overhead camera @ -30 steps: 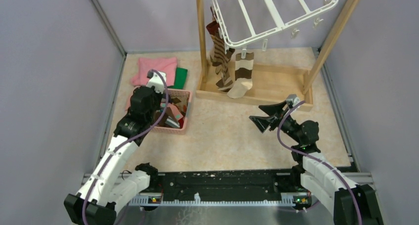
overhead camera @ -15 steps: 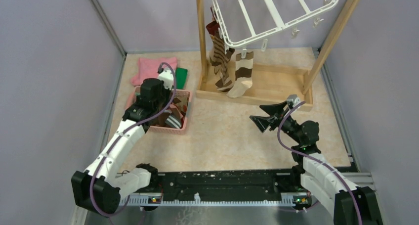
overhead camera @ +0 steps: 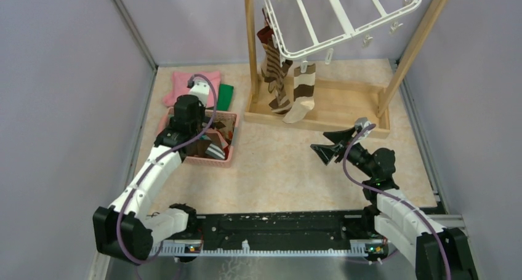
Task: Clip the socks to the hanger
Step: Adjust the sock in the bin.
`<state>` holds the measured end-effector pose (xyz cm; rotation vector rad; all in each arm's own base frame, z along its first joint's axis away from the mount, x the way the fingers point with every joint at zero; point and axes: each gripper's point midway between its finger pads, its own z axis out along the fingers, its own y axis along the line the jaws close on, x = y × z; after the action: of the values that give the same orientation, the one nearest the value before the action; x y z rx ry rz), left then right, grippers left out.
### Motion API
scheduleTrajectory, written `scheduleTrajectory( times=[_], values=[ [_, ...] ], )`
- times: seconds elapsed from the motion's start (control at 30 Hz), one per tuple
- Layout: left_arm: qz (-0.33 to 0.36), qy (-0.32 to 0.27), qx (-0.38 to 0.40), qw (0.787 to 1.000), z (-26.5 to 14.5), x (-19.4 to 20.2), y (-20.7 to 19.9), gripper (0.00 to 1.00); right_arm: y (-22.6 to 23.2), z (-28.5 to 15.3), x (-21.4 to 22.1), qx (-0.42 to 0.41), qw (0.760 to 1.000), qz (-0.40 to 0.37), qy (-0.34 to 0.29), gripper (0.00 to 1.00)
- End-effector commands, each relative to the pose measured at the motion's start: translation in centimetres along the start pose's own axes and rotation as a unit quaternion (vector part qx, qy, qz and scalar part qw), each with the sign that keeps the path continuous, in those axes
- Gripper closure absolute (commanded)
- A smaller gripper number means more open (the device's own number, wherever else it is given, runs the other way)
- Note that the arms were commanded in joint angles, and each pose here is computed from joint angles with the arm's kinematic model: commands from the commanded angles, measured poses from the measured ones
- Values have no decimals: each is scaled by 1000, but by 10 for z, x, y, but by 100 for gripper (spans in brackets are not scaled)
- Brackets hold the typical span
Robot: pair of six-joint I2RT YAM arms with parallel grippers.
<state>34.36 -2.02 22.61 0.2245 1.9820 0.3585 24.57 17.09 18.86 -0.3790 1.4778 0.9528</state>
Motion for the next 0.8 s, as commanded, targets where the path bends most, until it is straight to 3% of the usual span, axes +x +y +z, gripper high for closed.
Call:
scheduleTrajectory(
  times=[0.0, 0.13, 0.3, 0.43, 0.57, 0.67, 0.77],
  values=[
    [-33, 6, -88, 996, 19, -1, 37, 100, -1, 6, -17, 1, 999, -28, -17, 18],
    [-106, 2, -192, 976, 17, 13, 86, 100, -5, 7, -15, 8, 999, -29, -14, 18],
    [-171, -25, -228, 958, 12, 4, 118, 99, -7, 9, -9, 11, 999, -33, -3, 18],
    [-173, -44, -151, 972, 17, -9, 96, 100, -9, 10, -8, 14, 999, -34, 0, 18],
    [-131, -66, -7, 989, 14, -28, 52, 100, -11, 10, -5, 16, 999, -32, 5, 18],
    [-103, -76, 87, 988, 8, -33, 21, 100, -12, 11, -3, 16, 999, -30, 9, 18],
    [-88, -48, 153, 983, 7, -21, -4, 100, -13, 12, -3, 17, 999, -28, 10, 18]
  ],
)
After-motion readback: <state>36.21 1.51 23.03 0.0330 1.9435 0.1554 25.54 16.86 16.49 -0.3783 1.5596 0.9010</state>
